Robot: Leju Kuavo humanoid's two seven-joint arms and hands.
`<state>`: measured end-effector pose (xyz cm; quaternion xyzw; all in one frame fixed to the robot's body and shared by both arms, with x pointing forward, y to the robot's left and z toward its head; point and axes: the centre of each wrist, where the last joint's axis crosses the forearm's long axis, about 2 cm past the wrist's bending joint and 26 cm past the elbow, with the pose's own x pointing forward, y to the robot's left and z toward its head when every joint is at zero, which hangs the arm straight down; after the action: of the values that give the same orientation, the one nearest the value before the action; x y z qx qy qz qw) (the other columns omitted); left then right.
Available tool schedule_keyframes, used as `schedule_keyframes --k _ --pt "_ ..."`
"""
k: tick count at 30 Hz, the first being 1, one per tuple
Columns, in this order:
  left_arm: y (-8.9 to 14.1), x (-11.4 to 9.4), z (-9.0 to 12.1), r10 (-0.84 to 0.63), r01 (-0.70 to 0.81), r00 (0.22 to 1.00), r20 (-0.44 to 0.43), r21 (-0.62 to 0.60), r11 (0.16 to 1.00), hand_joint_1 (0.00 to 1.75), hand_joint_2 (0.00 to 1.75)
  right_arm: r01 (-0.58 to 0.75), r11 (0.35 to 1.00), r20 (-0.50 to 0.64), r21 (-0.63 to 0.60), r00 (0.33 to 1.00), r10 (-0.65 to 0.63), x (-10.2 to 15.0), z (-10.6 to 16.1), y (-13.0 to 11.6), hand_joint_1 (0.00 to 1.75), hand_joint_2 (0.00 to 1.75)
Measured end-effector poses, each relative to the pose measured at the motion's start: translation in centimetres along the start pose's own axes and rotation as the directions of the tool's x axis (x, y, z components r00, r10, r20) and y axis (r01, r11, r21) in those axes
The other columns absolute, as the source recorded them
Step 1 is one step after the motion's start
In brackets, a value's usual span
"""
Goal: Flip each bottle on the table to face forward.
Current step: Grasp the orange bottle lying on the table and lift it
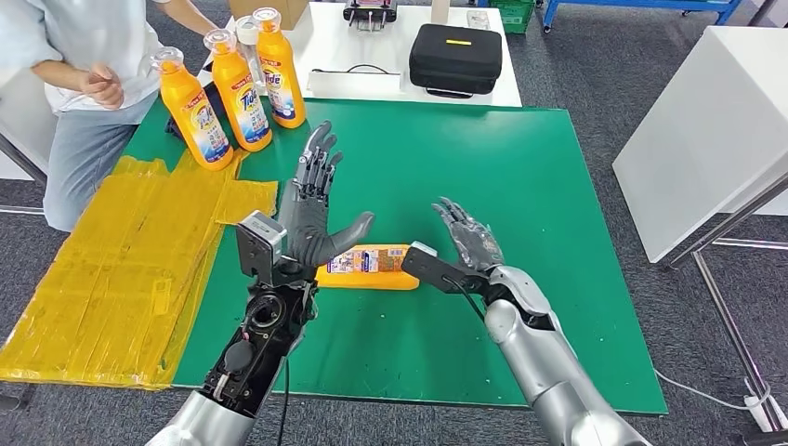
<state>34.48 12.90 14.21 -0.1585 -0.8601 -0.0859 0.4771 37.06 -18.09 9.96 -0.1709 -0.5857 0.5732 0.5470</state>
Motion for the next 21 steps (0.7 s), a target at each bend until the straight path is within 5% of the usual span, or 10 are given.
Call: schedule_keyframes --k 8,21 --pt "-0.5 -0.2 -0.6 0.017 -0.017 1.0 -0.003 -0.025 1.0 0.0 1.75 -0.008 0.992 0.053 0.126 0.999 0.002 1.4 -1.8 -0.7 0.0 1.75" --pt "-1.6 -0.5 -1.4 0.042 -0.043 0.999 -0.015 -0.052 0.998 0.0 1.75 -0.092 0.922 0.196 0.377 0.981 0.018 7.1 -4.2 -1.2 0.0 1.75"
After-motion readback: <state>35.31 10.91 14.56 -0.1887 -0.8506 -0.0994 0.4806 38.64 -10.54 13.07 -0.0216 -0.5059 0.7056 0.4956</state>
